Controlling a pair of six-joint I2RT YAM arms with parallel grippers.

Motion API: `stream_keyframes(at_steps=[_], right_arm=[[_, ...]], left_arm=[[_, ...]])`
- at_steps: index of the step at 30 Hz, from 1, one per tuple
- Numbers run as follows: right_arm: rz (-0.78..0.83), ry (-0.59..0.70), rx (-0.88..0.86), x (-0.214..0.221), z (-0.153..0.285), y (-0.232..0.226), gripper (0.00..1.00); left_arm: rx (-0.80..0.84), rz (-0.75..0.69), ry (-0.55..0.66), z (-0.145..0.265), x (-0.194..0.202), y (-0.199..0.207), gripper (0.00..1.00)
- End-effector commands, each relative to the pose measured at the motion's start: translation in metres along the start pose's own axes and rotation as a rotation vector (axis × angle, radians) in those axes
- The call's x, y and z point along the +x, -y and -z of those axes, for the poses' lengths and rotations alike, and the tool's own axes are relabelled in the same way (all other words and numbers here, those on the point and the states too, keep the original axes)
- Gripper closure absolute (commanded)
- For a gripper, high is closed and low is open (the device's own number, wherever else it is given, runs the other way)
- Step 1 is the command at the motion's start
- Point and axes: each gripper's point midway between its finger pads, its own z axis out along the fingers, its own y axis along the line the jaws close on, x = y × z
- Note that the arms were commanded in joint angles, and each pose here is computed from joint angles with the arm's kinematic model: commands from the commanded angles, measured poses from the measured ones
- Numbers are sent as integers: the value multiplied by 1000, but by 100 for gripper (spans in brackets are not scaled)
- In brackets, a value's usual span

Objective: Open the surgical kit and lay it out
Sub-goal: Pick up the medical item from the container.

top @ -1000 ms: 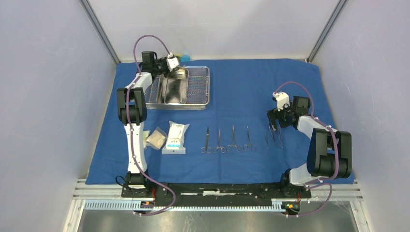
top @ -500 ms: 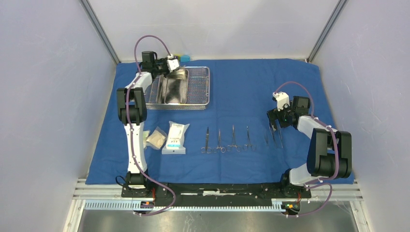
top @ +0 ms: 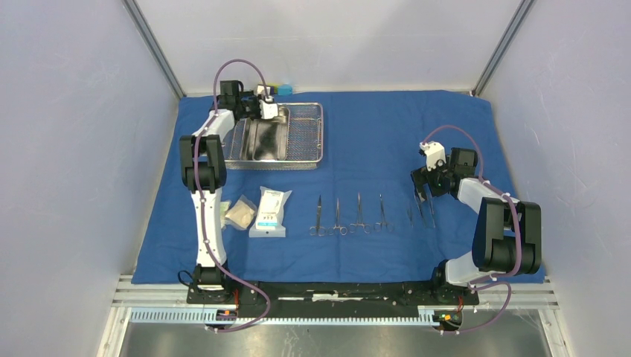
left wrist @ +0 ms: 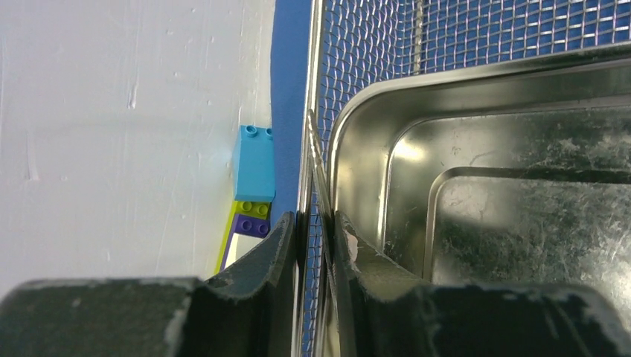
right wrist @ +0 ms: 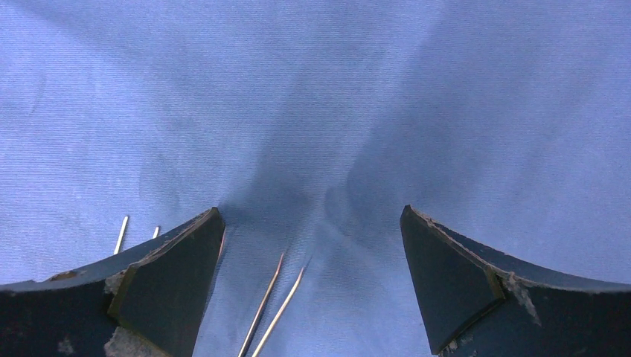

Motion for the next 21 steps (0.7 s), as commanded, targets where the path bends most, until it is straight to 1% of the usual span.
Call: stream_keyframes(at_steps=[1, 8, 14, 21], right_arm=[[6, 25, 7, -13, 1, 7, 3], [6, 24, 5, -12, 0, 7, 3], [7, 25, 6, -13, 0, 7, 2], [7, 26, 2, -13, 0, 6, 3]], left_arm=[[143, 7, -44, -3, 0, 46, 98], [173, -54, -79, -4, 2, 54, 98], [176, -71, -87, -5, -1, 52, 98], [129, -123, -100, -6, -2, 45, 98]])
